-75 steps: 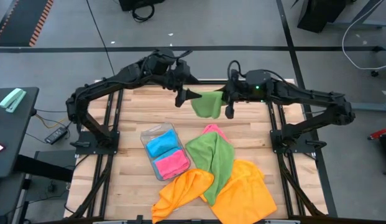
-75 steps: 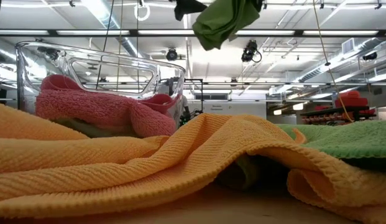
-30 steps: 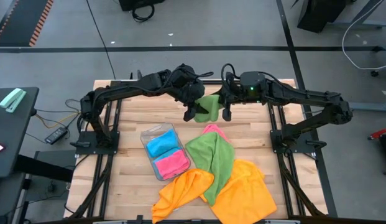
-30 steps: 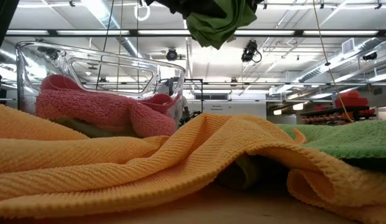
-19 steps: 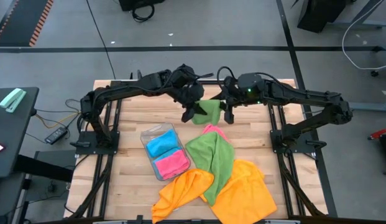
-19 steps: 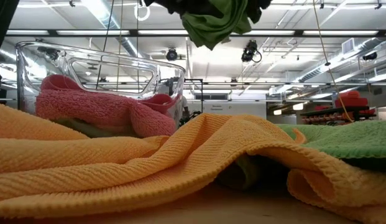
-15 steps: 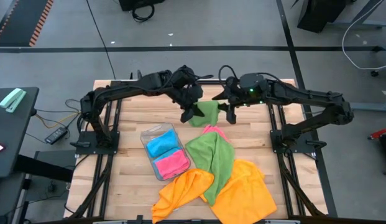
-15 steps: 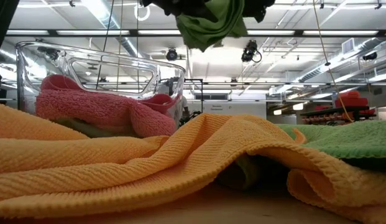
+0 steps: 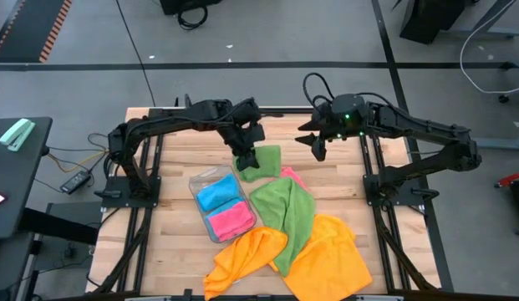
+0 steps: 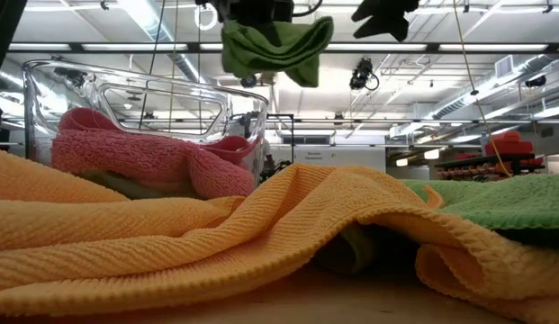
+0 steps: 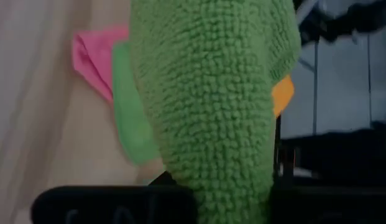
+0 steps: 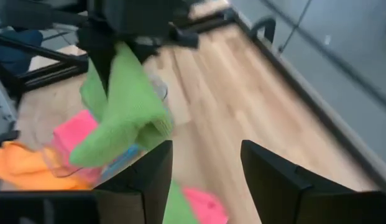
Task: Fold microfiber towels
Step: Put the top green towel into the transparent bin
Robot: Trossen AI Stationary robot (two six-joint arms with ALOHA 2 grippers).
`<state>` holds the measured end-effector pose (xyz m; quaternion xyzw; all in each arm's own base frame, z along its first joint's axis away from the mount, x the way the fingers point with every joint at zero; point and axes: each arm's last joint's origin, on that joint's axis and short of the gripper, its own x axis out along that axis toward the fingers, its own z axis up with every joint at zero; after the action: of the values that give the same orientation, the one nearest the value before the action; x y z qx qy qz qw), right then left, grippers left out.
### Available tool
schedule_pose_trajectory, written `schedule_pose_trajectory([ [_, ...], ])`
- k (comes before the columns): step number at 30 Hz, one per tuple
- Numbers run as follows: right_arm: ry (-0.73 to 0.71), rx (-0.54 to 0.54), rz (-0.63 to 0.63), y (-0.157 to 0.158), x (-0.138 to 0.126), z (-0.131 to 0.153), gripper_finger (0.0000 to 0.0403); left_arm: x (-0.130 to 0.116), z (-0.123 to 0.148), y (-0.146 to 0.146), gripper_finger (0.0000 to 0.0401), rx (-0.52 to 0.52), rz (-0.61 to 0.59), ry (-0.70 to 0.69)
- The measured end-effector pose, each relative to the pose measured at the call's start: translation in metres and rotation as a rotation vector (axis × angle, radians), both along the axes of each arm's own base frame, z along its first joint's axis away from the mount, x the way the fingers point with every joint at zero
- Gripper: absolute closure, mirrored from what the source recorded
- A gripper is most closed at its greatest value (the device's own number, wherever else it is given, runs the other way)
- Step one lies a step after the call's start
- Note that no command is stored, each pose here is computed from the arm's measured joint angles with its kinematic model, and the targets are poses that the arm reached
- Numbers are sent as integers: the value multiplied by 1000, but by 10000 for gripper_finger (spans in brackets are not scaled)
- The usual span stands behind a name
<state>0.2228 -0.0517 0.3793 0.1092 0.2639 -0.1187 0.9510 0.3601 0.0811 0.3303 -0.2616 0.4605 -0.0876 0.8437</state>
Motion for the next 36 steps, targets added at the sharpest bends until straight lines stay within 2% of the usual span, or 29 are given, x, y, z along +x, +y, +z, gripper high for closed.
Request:
schedule_pose_trajectory([
  [5,36,131,-29,12,-12,-1,209,-6,-6,-24,353,-2,-130,82],
  [10,17,152,11,28,-20,5,216,-4,-16,-47,371,-49,-176,58],
  [14,27,108,61,40,-23,6,223,-13,-34,-56,377,-114,-85,57],
  [20,23,83,113,51,-25,7,233,-52,-49,-68,358,-188,-2,69],
  [28,8,91,109,53,-24,8,241,-88,-91,-92,373,-303,93,85],
  [33,-7,101,103,53,-23,9,242,-111,-112,-100,360,-406,148,23],
  [36,-23,100,103,53,-21,10,242,-116,-124,-106,363,-478,176,-12],
])
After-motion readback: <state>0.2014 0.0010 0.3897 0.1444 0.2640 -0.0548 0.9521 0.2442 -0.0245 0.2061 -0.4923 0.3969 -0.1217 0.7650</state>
